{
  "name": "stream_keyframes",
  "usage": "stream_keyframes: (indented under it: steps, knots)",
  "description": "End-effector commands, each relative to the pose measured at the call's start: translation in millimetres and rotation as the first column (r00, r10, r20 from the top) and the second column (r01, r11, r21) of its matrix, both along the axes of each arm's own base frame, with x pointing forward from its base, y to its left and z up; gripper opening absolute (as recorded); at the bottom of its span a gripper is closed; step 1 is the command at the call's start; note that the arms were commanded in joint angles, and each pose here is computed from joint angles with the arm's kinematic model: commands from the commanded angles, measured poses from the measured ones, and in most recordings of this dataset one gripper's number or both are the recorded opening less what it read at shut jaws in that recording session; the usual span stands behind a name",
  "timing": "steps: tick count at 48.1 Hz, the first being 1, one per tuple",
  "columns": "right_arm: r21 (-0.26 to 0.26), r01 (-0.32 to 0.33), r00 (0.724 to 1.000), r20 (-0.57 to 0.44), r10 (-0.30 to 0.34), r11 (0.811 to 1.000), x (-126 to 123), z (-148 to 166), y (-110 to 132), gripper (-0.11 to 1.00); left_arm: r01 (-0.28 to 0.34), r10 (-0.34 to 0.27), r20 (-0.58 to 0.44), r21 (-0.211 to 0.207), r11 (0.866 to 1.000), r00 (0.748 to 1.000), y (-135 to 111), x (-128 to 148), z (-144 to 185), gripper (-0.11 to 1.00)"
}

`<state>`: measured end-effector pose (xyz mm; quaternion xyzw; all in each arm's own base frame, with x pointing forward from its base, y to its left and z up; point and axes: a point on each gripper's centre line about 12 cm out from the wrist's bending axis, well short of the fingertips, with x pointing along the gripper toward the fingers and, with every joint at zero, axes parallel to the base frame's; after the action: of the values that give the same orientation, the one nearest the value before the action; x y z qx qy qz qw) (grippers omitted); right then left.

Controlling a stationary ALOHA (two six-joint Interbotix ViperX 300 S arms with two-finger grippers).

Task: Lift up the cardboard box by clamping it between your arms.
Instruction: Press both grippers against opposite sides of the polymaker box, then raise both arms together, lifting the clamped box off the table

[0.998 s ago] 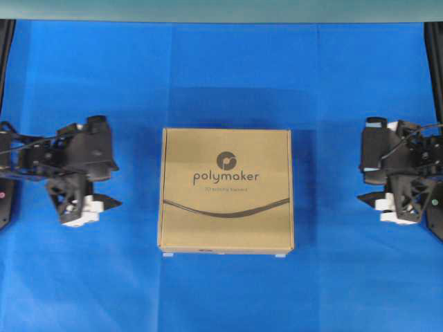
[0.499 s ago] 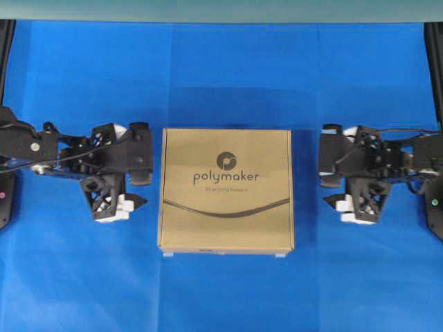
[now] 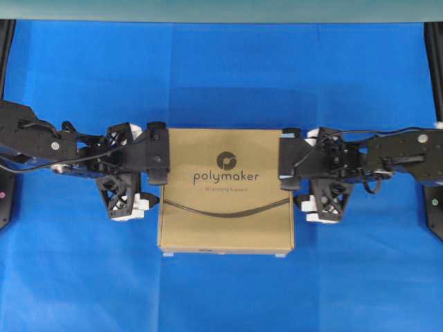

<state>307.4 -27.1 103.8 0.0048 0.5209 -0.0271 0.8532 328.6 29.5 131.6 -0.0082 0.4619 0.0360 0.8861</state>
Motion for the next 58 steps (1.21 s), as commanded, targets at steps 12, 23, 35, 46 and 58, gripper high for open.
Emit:
stream_keyframes:
  steps: [12,23,35,46,58]
  knots:
    - [-0.007,-0.010,0.999,0.047,0.010,1.000,19,7,0,1.00,0.002,-0.002,0.030,0.005,1.000,1.000,1,11,8,0.85]
    - [-0.004,-0.005,0.999,0.049,0.005,1.000,19,9,0,1.00,0.001,-0.001,0.047,0.005,1.000,0.999,1,16,13,0.85]
    - [-0.007,-0.004,0.997,0.079,0.005,1.000,24,25,0,1.00,-0.002,0.002,0.085,0.009,1.000,0.996,3,19,27,0.85]
    - [-0.002,-0.007,0.999,0.040,0.008,1.000,27,46,1,1.00,-0.005,0.004,0.081,0.010,1.000,0.997,3,20,49,0.84]
    - [-0.008,-0.012,0.997,0.076,0.012,1.000,33,92,2,1.00,0.000,0.000,0.058,0.012,1.000,0.998,1,22,84,0.84]
